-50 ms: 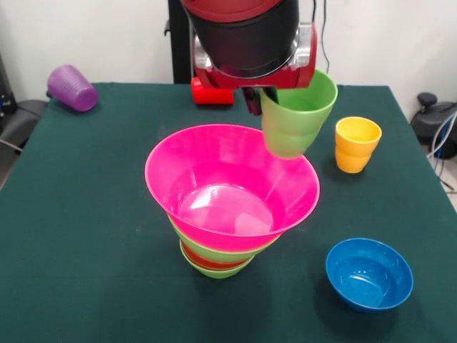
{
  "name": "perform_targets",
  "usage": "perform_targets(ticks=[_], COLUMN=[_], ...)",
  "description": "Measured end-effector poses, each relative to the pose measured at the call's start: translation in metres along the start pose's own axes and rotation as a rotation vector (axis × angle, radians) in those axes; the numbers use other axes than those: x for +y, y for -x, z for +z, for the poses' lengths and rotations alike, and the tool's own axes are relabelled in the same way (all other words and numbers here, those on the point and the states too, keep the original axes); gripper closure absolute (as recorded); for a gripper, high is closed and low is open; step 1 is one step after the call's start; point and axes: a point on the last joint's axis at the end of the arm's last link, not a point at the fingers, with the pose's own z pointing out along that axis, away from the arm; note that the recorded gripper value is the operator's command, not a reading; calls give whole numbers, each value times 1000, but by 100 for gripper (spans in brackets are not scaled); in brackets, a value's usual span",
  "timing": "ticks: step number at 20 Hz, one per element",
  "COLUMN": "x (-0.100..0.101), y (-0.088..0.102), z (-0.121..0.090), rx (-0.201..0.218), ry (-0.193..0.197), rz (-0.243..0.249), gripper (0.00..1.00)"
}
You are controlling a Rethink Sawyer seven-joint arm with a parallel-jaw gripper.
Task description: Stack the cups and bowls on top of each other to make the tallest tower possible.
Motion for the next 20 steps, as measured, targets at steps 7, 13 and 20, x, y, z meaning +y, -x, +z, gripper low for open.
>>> perform_targets(ticks=[7,13,20], x=[-5,-5,-4], y=[11,12,11], z=[1,4,9], rx=[-29,-24,-12], ry=[-5,-9,-11], rz=[-31,-85,-111], gripper=[100,100,100])
